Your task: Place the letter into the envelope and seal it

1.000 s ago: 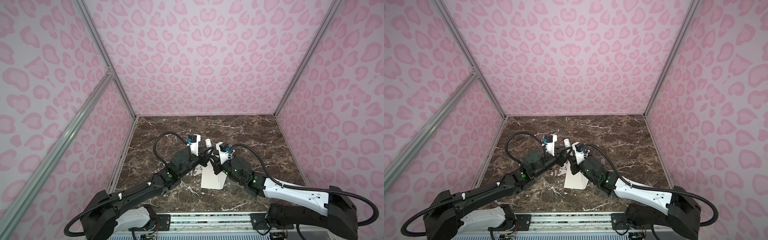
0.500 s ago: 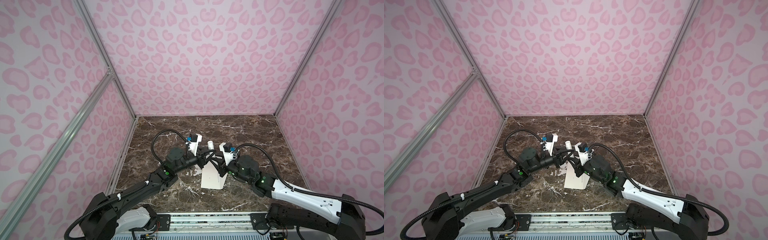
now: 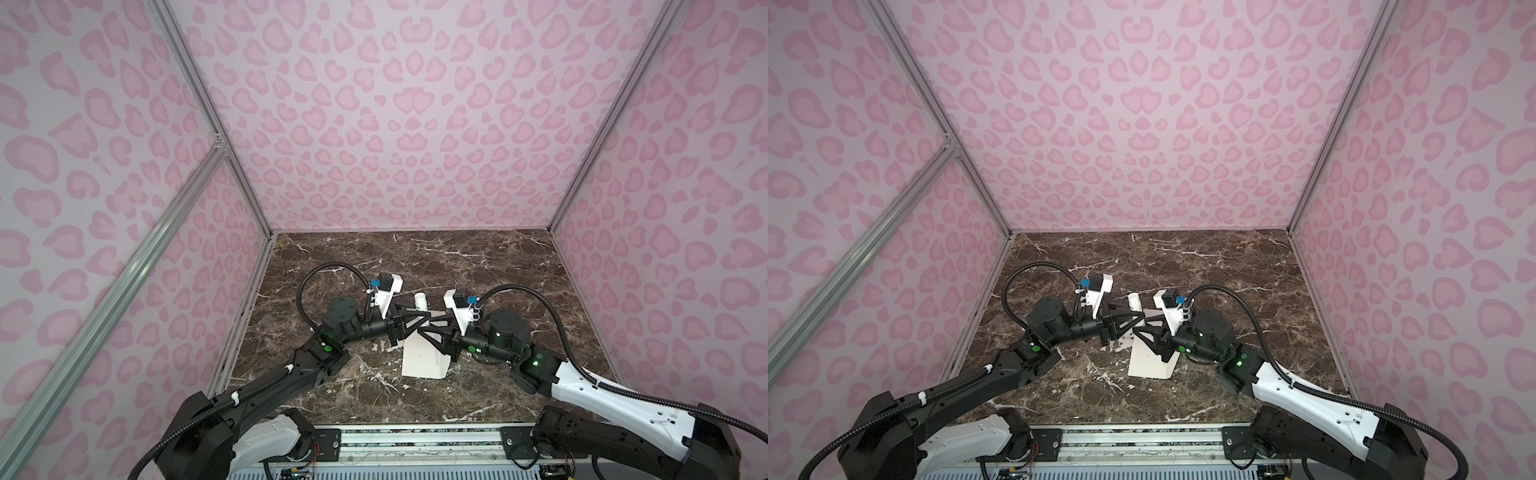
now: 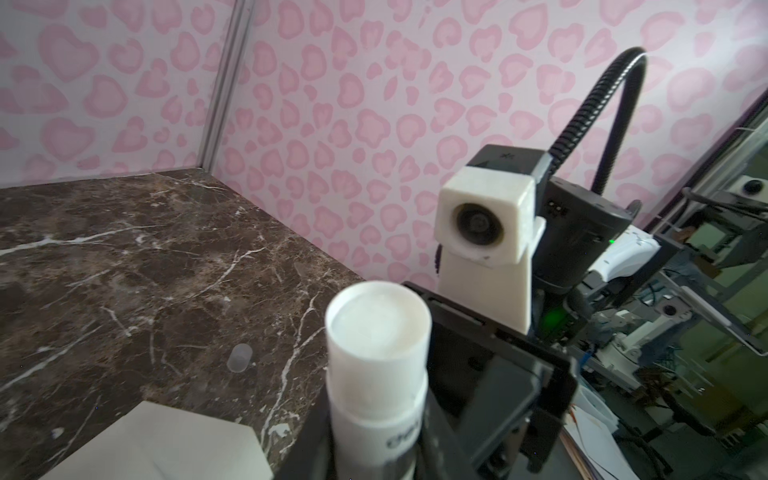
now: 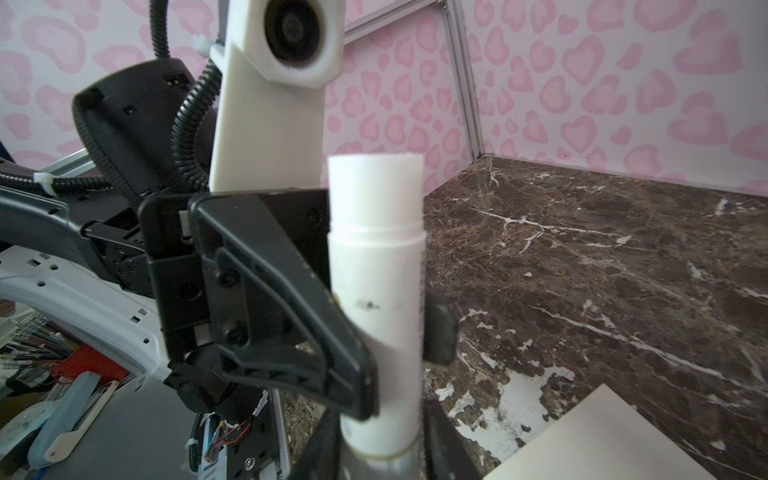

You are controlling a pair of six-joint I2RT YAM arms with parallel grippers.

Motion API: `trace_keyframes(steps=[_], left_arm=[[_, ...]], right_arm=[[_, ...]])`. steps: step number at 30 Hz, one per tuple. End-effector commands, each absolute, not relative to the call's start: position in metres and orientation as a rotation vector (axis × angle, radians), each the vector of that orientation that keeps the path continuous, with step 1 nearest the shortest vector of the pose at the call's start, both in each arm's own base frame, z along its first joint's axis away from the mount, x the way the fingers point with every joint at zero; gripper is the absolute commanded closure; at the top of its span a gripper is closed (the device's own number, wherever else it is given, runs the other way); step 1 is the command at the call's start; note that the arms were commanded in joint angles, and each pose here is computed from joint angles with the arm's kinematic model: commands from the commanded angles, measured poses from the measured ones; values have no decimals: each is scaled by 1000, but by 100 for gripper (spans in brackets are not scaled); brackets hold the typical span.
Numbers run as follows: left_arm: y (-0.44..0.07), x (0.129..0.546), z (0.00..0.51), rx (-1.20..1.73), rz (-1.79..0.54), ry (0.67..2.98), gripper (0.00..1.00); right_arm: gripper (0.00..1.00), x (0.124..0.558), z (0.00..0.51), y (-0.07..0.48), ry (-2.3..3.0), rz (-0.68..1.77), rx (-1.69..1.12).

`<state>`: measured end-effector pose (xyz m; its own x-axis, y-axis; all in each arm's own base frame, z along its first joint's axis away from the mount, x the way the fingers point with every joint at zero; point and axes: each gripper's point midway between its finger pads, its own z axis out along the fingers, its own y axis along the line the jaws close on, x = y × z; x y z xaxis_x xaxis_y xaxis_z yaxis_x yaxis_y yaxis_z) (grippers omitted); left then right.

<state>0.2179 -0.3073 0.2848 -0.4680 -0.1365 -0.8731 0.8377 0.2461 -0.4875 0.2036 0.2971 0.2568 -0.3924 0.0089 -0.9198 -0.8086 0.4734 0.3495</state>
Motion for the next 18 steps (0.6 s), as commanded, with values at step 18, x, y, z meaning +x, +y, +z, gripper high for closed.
trace_keyframes(steps=[18], left_arm=[[-261,268,313,181,-957,1602,96]], right_arm=[[37,227,266,314,1463,446,-522]])
